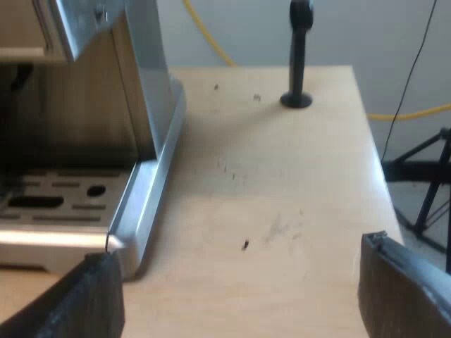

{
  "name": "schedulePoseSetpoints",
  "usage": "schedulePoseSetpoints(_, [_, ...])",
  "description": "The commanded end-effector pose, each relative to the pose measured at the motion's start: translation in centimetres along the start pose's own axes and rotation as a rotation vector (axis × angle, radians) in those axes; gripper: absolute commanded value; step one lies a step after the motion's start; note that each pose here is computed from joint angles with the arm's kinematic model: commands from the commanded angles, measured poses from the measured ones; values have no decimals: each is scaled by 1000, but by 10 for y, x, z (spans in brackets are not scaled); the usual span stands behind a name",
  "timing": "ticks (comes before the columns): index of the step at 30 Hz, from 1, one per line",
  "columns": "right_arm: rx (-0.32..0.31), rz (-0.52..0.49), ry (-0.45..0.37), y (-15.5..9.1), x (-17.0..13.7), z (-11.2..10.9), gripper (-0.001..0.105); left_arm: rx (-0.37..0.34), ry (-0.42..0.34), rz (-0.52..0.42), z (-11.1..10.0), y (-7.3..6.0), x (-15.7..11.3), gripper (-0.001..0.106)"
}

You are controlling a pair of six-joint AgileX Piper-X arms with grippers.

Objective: Place mug into machine

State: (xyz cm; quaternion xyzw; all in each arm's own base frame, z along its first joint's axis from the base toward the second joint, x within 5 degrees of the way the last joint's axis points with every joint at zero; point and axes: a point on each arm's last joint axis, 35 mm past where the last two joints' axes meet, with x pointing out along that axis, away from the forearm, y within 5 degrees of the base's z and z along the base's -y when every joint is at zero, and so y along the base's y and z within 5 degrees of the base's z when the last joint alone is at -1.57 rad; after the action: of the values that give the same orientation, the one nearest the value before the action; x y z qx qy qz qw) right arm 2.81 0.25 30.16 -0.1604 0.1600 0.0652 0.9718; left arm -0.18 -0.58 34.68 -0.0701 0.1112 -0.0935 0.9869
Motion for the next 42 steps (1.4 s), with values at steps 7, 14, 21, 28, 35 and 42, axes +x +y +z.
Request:
schedulePoseSetpoints(7, [-7, 27, 59, 5, 17, -15, 70, -15, 80, 23, -24, 9, 29, 84])
schedulePoseSetpoints(14, [-2, 41, 98, 8, 24, -25, 70, -26, 154, 33, -43, 13, 44, 84])
schedulePoseSetpoints(21, [27, 59, 159, 12, 32, -38, 70, -30, 173, 32, -50, 15, 49, 84])
schedulePoseSetpoints(28, [27, 59, 158, 12, 32, -38, 70, -30, 173, 32, -50, 15, 49, 84])
schedulePoseSetpoints(35, [24, 37, 91, 9, 33, -31, 70, -30, 173, 32, -50, 15, 49, 84])
schedulePoseSetpoints(42, [25, 41, 111, 10, 34, -34, 70, -30, 173, 32, -50, 15, 49, 84])
